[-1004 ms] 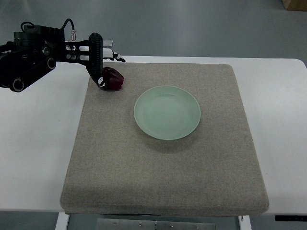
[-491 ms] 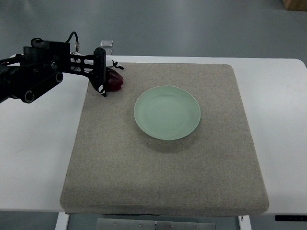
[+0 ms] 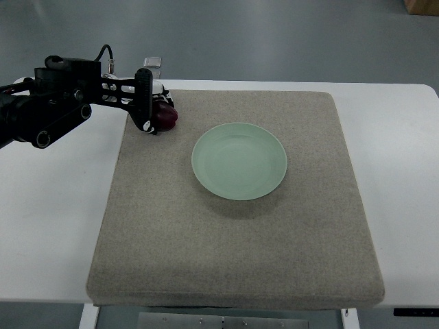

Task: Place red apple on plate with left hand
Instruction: 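Carry the apple with the left hand onto the pale green plate, then open the left hand and lift it off the apple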

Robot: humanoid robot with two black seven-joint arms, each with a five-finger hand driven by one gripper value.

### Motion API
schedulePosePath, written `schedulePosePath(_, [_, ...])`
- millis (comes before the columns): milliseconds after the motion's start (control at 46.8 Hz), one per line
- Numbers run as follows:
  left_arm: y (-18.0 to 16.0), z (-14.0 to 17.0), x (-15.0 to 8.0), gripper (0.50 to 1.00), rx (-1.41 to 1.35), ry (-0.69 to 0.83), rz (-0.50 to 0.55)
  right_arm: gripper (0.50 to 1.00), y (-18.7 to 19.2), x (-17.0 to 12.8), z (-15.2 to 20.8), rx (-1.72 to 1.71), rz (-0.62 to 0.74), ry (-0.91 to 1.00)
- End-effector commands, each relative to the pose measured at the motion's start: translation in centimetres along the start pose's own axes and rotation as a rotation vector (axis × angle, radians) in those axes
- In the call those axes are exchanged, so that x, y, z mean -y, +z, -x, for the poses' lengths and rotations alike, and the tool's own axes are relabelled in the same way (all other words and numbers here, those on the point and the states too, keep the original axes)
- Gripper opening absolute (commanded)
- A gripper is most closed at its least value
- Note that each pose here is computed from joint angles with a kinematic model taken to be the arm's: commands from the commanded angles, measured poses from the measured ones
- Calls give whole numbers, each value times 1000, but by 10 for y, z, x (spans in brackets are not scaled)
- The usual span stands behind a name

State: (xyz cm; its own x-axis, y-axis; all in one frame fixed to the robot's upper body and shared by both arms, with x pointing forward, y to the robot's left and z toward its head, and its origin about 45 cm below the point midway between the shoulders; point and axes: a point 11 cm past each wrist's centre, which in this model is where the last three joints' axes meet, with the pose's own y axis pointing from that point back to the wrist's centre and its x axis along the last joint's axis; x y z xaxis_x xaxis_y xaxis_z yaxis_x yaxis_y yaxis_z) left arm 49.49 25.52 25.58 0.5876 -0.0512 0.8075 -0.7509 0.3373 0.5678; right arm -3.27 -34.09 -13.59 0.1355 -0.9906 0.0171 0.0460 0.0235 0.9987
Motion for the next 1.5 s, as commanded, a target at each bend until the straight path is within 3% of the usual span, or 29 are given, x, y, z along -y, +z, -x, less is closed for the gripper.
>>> schedulePosePath(0, [20, -12, -2, 500, -6, 27, 63, 962, 0, 0, 0, 1, 0, 0])
schedulePosePath(128, [47, -28, -19, 500, 7, 46, 209, 964, 0, 0, 0, 2, -1, 0])
schedulePosePath(342, [104, -10, -33, 500, 69, 4, 421, 964, 0, 0, 0, 1, 0, 0])
schedulePosePath(620, [150, 15, -13, 501, 99, -43, 494, 964, 0, 0, 0, 0, 0, -1])
schedulePosePath(919, [147, 33, -4, 512, 164, -68, 467, 964, 0, 0, 0, 1, 0, -1])
schedulePosePath(962, [146, 34, -3, 561, 163, -69, 465, 964, 0, 0, 0, 2, -1, -1])
schedulePosePath(983, [146, 34, -3, 616, 163, -69, 465, 964, 0, 0, 0, -1, 0, -1])
schedulePosePath(1026, [146, 34, -4, 788, 162, -69, 463, 964, 0, 0, 0, -1, 0, 0])
schedulePosePath(1047, [146, 34, -3, 839, 162, -70, 465, 964, 0, 0, 0, 2, -1, 0])
schedulePosePath(1175, [147, 33, -4, 891, 157, -68, 470, 964, 0, 0, 0, -1, 0, -1])
schedulePosePath(1239, [147, 33, -5, 994, 151, -70, 473, 964, 0, 0, 0, 1, 0, 0])
schedulePosePath(1474, [137, 24, -9, 996, 131, -49, 457, 964, 0, 0, 0, 1, 0, 0])
